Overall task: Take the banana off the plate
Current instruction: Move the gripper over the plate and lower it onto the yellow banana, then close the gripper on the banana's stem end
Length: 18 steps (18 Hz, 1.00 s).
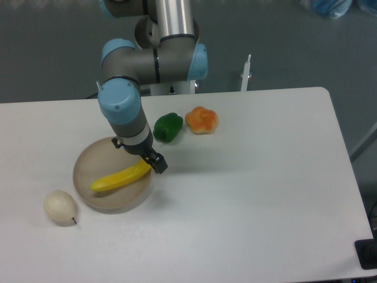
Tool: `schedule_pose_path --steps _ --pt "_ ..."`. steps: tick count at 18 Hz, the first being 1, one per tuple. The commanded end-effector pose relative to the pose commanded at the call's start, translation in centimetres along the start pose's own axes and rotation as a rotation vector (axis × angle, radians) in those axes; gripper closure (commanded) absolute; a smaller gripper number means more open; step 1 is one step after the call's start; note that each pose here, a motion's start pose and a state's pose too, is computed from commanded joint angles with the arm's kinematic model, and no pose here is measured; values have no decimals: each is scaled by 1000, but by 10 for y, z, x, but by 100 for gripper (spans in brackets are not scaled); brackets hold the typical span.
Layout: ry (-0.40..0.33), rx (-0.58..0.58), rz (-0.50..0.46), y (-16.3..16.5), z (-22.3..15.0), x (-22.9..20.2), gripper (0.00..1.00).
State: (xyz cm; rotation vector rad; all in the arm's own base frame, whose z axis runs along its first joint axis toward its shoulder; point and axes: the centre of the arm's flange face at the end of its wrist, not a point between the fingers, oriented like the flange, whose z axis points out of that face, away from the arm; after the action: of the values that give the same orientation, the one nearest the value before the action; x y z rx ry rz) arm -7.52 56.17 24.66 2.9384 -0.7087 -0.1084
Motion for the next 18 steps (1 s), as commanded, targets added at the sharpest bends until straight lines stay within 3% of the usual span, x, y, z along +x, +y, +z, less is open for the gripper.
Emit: schedule_pose_path --steps 6,10,11,12,15,18 --pt "15 -21 -31 -9 18 4 0" --pt "-49 -51 -26 -27 39 14 0" --pt "-50 -60 -26 -28 43 13 7" --pt "-48 -62 -35 -28 45 13 27" --pt "-55 -58 -42 -27 39 13 62" --pt "-64 -49 -44 -28 30 11 85"
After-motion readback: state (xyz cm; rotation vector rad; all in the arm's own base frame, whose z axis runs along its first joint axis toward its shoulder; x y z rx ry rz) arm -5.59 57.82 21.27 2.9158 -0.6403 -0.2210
